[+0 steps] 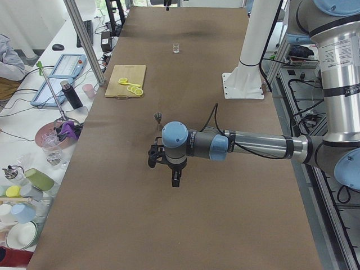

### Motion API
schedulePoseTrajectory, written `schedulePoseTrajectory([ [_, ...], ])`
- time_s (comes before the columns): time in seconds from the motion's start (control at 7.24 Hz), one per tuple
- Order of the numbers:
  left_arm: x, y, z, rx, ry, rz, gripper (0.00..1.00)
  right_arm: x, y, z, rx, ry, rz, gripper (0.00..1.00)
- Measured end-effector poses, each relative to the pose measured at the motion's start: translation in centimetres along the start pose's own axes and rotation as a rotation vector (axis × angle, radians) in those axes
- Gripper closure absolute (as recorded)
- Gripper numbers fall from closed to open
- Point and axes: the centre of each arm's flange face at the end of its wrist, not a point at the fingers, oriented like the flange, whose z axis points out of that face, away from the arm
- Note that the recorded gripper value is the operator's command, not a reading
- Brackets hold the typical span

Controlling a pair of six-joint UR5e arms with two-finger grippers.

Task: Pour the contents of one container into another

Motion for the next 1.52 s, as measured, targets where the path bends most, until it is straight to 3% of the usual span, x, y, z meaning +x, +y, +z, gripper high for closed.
schedulePoseTrajectory([
  [0.55, 0.0, -0.1, 0.0, 0.000, 0.001, 0.001, 0.01, -5.4, 2.7, 4.2, 0.101, -0.146, -0.302, 0.00],
  [1.11, -0.7, -0.5, 0.7, -0.010, -0.003, -0.016, 0.01, -8.9, 7.9, 9.8, 0.198, -0.298, -0.574, 0.00],
  [1.52, -0.1, -2.5, 0.4, 0.005, 0.000, -0.003, 0.01, -7.8, 11.6, 12.4, 0.250, -0.336, -0.760, 0.00],
])
